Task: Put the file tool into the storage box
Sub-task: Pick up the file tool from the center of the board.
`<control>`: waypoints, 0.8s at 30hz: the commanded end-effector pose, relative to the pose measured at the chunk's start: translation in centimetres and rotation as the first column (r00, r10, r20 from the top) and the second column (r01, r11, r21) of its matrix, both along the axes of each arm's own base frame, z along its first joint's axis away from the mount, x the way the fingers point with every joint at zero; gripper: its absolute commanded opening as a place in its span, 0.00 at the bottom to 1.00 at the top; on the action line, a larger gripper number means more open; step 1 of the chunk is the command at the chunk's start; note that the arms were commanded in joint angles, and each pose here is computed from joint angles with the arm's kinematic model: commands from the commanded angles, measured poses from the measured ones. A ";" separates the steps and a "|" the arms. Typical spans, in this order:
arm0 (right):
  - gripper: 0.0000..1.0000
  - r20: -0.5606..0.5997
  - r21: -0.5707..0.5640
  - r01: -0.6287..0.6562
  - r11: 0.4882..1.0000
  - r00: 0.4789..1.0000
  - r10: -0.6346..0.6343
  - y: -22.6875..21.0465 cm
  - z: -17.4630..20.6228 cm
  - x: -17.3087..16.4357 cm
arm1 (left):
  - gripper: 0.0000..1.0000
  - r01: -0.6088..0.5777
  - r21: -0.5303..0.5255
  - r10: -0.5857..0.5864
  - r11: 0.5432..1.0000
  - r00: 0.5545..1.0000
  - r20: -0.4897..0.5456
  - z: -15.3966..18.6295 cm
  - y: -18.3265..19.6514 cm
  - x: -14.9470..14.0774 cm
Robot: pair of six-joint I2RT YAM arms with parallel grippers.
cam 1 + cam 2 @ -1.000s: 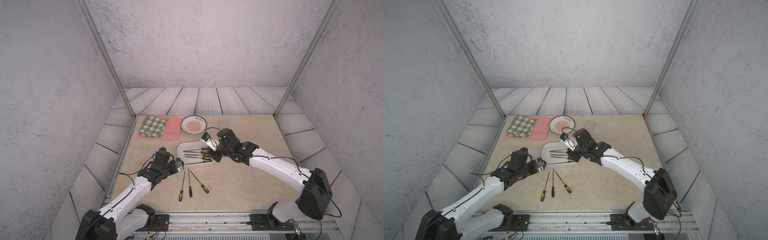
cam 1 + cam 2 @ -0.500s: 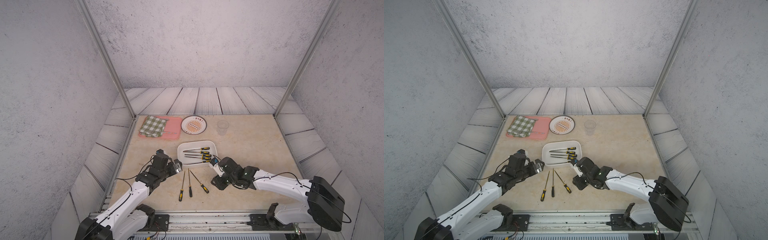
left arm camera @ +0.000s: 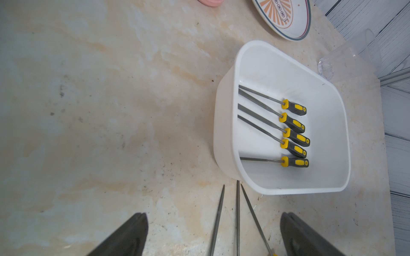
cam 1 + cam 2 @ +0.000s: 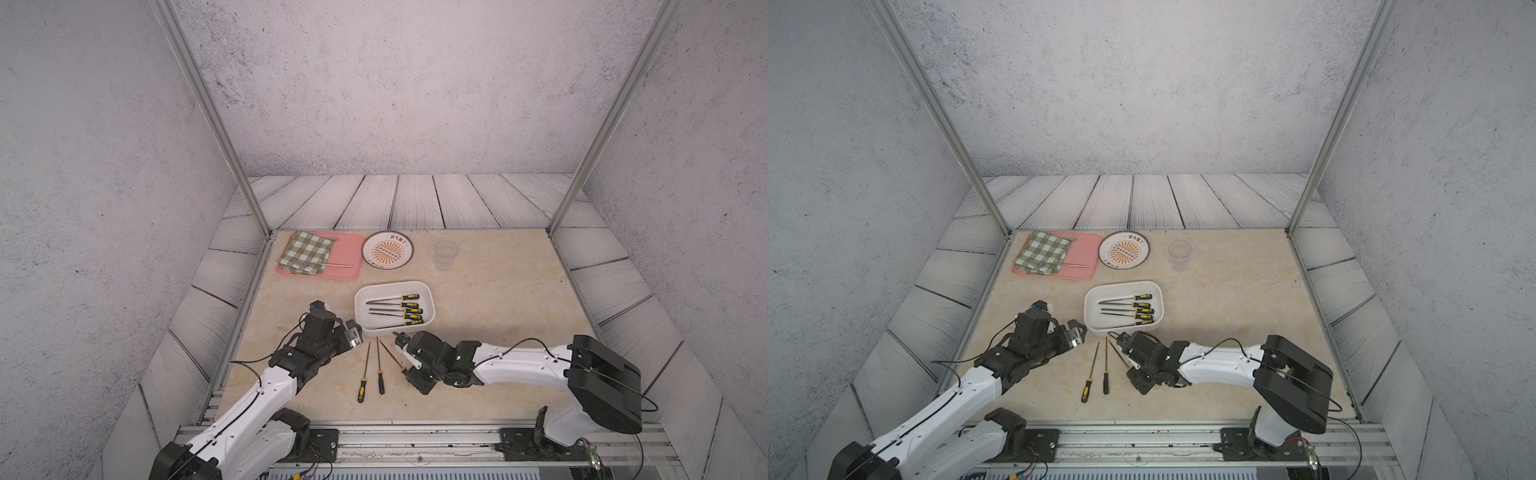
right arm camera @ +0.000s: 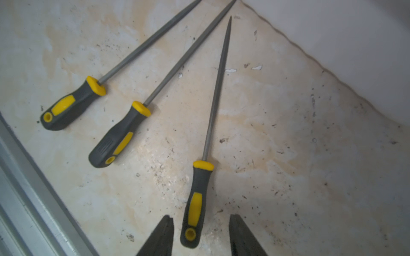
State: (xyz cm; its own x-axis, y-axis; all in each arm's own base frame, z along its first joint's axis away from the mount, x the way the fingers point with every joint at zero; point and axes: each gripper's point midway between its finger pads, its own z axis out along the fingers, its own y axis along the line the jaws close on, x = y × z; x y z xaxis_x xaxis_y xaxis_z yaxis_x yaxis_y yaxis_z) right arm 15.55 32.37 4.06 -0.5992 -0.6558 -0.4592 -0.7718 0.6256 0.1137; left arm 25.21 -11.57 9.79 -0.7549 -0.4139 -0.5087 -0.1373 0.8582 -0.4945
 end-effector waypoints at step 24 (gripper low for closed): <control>0.09 0.215 -0.156 -0.067 0.986 0.972 0.100 -2.7 2.0 -0.2 | 0.98 0.021 -0.046 -0.018 0.999 0.998 0.057 2.8 -0.6 0.3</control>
State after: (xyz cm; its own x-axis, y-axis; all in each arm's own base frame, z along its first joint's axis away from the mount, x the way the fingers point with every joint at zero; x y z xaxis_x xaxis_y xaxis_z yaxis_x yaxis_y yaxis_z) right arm 14.95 31.18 4.87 -0.4762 -0.7455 -0.4664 -0.8158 0.5725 -0.0821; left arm 25.01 -12.08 10.64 -0.7597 -0.4107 -0.5042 -0.1127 0.8467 -0.5199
